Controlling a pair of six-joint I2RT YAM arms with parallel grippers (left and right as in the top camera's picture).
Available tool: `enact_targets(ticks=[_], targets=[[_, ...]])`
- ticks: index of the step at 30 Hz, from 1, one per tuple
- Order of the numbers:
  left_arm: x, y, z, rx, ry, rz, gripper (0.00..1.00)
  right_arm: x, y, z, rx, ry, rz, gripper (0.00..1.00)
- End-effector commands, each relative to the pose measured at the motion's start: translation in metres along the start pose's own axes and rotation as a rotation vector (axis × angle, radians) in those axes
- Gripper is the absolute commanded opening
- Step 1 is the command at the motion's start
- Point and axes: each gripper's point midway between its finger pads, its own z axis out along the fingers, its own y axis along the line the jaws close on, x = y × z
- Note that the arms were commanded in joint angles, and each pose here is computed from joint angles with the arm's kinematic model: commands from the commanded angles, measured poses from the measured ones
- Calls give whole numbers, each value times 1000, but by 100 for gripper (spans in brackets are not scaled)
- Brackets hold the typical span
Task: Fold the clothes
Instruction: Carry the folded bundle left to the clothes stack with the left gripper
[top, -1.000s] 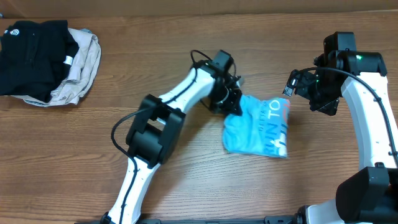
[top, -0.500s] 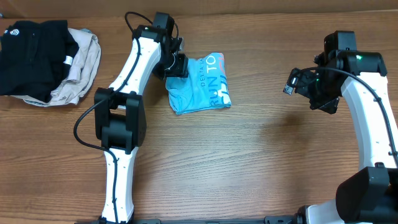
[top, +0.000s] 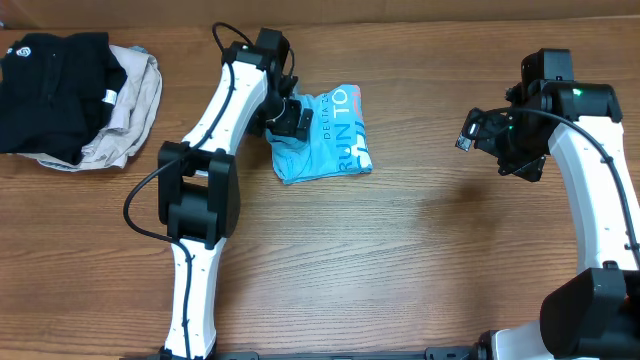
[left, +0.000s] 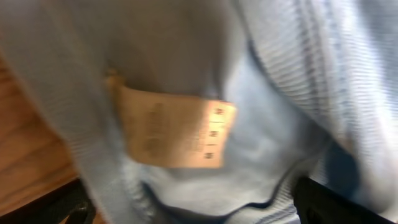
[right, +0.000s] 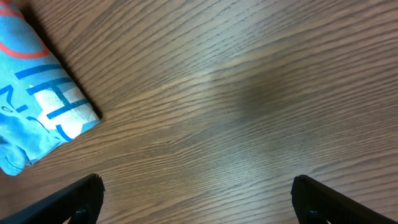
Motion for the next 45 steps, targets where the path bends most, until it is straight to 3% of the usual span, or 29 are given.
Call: enact_targets(ticks=[1,12,14,16,17,19,21,28,32,39,44,45], targets=[[13,-31,17,64,45,-14,100,-6,2,-10,-7,-43,-12,100],[28,-35,65,61,55,-84,100,-4,1,-10,-4,-35,-11,100],[30,-32,70,49,54,-83,92,-4,2,-10,-5,-37,-11,100],[29,-31,71,47,50,-81,81,-4,2,-10,-5,-37,-11,100],[28,-31,71,47,44,-74,70,-4,2,-10,-5,-37,-11,100],[23,-31,71,50,26,-54,33,-4,2,-10,-5,-35,-11,100],[19,-28,71,42,9,-54,4,-3,1,-10,-4,-34,-11,100],[23,1,58,30,45,-122,4,-4,2,-10,-8,-35,-11,100],[19,31,19,26,66,-203,4,-4,2,-10,-9,-37,-12,100],[0,84,-94,27,-49,-287,4,-2,1,-10,-5,-30,-11,100],[-9,109,-182,50,-250,-334,4,-3,2,-10,-7,-33,-12,100],[-14,110,-216,95,-356,-335,4,-4,2,-10,-7,-35,-12,100]])
